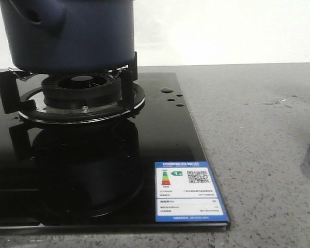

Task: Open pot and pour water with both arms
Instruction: 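Lower the lid onto the pot with the left gripper and release the knob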

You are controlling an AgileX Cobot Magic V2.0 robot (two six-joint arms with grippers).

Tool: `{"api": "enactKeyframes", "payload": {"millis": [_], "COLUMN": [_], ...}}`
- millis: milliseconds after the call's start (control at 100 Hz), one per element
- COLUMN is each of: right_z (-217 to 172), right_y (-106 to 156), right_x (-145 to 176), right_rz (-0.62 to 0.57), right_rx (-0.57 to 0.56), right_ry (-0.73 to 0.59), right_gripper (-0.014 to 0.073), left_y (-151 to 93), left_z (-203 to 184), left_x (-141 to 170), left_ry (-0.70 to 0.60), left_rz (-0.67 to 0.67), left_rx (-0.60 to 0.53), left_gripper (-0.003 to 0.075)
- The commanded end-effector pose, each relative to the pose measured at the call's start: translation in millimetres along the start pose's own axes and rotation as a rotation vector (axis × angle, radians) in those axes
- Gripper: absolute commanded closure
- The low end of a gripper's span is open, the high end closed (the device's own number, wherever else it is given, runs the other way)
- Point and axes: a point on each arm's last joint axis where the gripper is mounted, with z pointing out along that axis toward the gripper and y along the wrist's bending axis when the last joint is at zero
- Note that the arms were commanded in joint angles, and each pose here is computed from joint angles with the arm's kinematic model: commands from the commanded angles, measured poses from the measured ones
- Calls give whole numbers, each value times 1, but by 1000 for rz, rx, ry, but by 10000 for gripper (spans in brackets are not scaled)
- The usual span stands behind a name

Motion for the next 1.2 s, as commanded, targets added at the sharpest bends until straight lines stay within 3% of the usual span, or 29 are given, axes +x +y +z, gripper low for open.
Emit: {"api": "enactKeyframes", "payload": {"millis": [0, 180, 380, 630, 720, 810, 950, 1010, 1100, 1150, 1190], "right_z": [-2, -2, -2, -2, -4, -10, -22, -29, -32, -32, -33], "right_y": [3, 3, 3, 5, 9, 15, 25, 28, 27, 25, 24], "right_x": [-14, -14, -14, -18, -26, -37, -55, -66, -83, -91, -98], "right_rz": [0, 0, 0, -1, -2, -4, -8, -12, -20, -26, -30], "right_rx": [-30, -30, -30, -56, -96, -160, -286, -325, -307, -277, -253], "right_ry": [-81, -81, -81, -128, -208, -334, -566, -655, -678, -662, -647], "right_gripper": [-5, -5, -5, -5, 1, 69, 310, 450, 654, 655, 655], "left_y": [-4, -4, -4, -5, -4, 2, 16, 24, 33, 37, 40], "left_z": [-7, -7, -8, -37, -56, -76, -105, -116, -127, -134, -138], "left_x": [-29, -28, -29, -57, -72, -86, -101, -104, -104, -104, -102], "left_ry": [-169, -157, -161, -266, -331, -393, -433, -428, -393, -368, -334], "left_rz": [-3, -3, -3, -5, 3, 6, 36, 48, 51, 58, 67], "left_rx": [16, 15, 16, 24, 17, -4, -76, -119, -180, -209, -230], "left_gripper": [382, 361, 153, 149, 151, 157, 303, 421, 620, 730, 736]}}
